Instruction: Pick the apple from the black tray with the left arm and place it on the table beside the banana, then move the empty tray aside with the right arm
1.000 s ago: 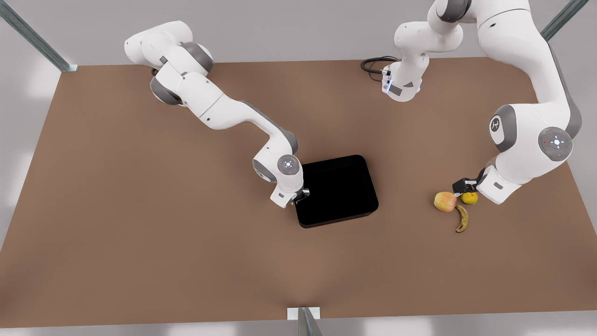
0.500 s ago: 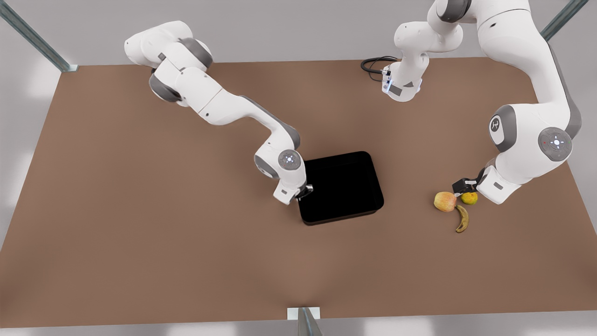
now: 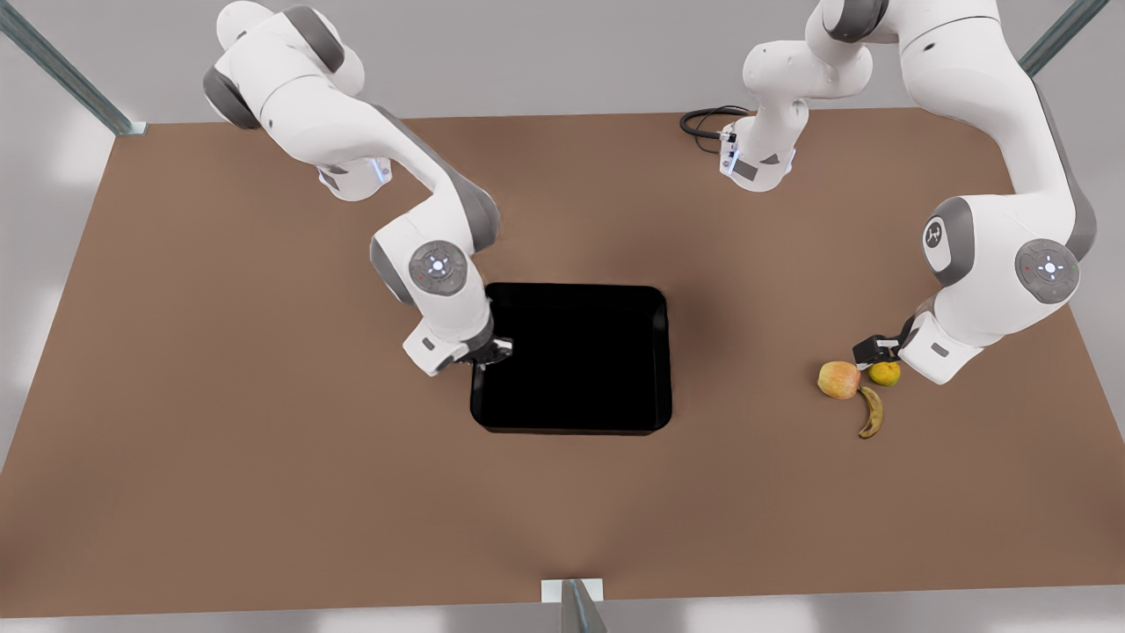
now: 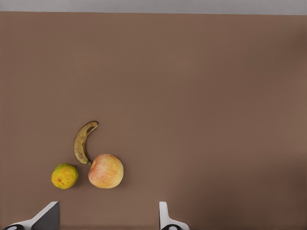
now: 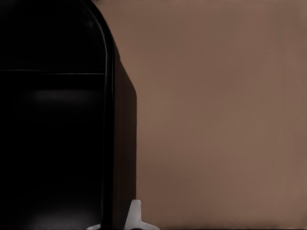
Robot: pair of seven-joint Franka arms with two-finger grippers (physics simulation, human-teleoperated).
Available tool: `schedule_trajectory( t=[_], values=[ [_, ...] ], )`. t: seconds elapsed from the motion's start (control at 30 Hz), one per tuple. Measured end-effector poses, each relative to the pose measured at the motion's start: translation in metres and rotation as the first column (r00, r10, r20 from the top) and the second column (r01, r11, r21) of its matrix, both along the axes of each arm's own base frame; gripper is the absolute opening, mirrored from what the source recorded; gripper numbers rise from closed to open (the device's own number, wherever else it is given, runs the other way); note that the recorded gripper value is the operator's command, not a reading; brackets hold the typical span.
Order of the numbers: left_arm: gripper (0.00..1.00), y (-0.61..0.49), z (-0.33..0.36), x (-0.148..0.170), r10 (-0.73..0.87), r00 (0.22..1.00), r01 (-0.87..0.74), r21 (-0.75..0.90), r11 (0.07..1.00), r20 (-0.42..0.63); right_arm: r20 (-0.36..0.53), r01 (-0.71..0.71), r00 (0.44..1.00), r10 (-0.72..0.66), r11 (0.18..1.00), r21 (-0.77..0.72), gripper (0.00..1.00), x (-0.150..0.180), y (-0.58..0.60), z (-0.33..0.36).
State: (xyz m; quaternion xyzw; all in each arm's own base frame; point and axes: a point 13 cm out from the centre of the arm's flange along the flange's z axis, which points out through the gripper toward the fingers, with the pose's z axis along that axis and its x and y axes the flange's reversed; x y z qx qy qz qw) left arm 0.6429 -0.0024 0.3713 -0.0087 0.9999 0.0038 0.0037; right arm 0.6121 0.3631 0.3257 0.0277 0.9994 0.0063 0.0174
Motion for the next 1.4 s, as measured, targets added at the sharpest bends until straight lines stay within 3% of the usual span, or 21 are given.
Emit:
schedule_trajectory(
  t=[0.37, 0.6, 0.7, 1.2, 1.23, 1.3, 1.33, 1.4],
  values=[
    [1.0, 0.0, -0.001, 0.0, 0.001, 1.0, -0.001, 0.0, 1.0, -0.002, -0.182, 0.065, 0.979, -0.086, 0.991, -0.117, 0.0, 0.032, -0.245, 0.002],
    [1.0, 0.0, -0.001, -0.001, 0.002, 1.0, -0.002, 0.0, 1.0, -0.002, -0.228, -0.013, 0.974, -0.016, 0.992, -0.126, 0.0, 0.039, -0.341, -0.005],
    [1.0, 0.0, -0.001, -0.001, 0.002, 1.0, -0.002, 0.0, 1.0, -0.002, -0.26, -0.044, 0.965, 0.016, 0.994, -0.102, 0.0, 0.047, -0.375, -0.046],
    [1.0, 0.0, 0.0, -0.001, 0.002, 1.0, -0.002, 0.0, 1.0, -0.001, -0.227, -0.325, 0.923, 0.312, 0.946, -0.018, 0.0, 0.079, -0.383, -0.129],
    [1.0, 0.0, 0.0, -0.001, 0.002, 1.0, -0.002, 0.0, 1.0, -0.002, -0.224, -0.338, 0.918, 0.326, 0.941, -0.016, 0.04, 0.08, -0.382, -0.131],
    [1.0, 0.0, -0.001, -0.001, 0.002, 1.0, -0.002, 0.0, 1.0, -0.002, -0.218, -0.361, 0.911, 0.349, 0.932, -0.016, 0.6, 0.082, -0.382, -0.133],
    [1.0, 0.0, -0.001, -0.001, 0.002, 1.0, -0.002, 0.0, 1.0, -0.002, -0.215, -0.372, 0.908, 0.359, 0.928, -0.019, 0.74, 0.083, -0.383, -0.133],
    [1.0, 0.0, -0.001, -0.001, 0.002, 1.0, -0.002, 0.0, 1.0, -0.002, -0.212, -0.392, 0.902, 0.376, 0.919, -0.036, 0.89, 0.086, -0.386, -0.134]
  ],
)
